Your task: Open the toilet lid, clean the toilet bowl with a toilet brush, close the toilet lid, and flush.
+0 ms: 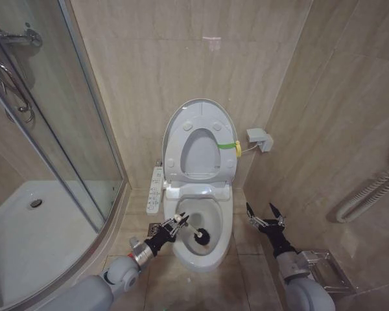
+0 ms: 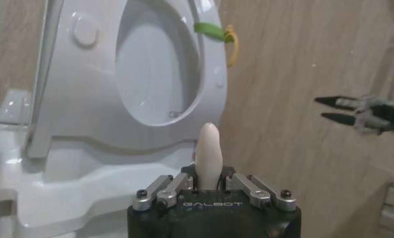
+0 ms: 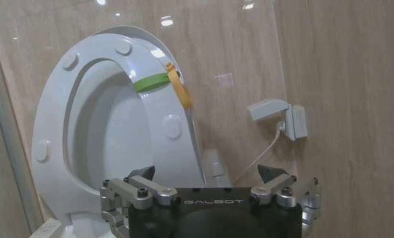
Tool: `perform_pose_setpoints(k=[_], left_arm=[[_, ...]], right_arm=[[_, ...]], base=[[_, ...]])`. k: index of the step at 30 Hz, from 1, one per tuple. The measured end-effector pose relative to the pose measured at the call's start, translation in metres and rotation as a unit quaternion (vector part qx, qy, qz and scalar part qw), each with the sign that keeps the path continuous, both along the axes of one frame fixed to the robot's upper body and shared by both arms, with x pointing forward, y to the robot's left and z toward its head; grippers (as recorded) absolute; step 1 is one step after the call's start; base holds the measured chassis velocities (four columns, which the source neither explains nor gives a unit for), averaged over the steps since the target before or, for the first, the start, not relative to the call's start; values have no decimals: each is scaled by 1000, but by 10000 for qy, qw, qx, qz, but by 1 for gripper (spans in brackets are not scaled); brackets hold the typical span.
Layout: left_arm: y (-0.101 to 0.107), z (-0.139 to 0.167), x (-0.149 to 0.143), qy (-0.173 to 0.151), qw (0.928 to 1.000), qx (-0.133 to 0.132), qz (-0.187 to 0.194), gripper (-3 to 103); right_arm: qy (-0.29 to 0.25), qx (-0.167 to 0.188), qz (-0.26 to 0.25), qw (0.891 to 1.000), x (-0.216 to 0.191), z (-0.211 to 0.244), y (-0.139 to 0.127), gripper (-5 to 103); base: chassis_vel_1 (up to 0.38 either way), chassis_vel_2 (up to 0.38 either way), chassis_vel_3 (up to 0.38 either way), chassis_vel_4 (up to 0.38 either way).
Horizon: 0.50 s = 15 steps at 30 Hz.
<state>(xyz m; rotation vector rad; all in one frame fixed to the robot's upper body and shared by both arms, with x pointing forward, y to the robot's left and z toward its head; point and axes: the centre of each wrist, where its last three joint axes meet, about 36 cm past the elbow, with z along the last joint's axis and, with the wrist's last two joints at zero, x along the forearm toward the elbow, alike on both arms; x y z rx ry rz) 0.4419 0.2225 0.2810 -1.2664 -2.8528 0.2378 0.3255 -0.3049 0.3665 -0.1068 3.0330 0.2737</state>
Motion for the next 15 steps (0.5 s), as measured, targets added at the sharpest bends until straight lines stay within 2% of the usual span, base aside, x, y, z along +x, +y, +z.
perform_pose_setpoints(k=[6, 10, 15], left_arm=[[-7, -10, 26, 49, 9999, 19, 119, 22], [-11, -7, 41, 7, 9998, -30, 172, 22], [-17, 3, 38, -20, 9999, -104, 100, 22]], right_arm=[[0, 0, 0, 10000, 0, 0, 0, 100], [0, 0, 0, 10000, 0, 0, 0, 100], [0, 0, 0, 10000, 0, 0, 0, 100]], base=[[0, 0, 0, 0], [0, 0, 0, 0], [0, 0, 0, 0]])
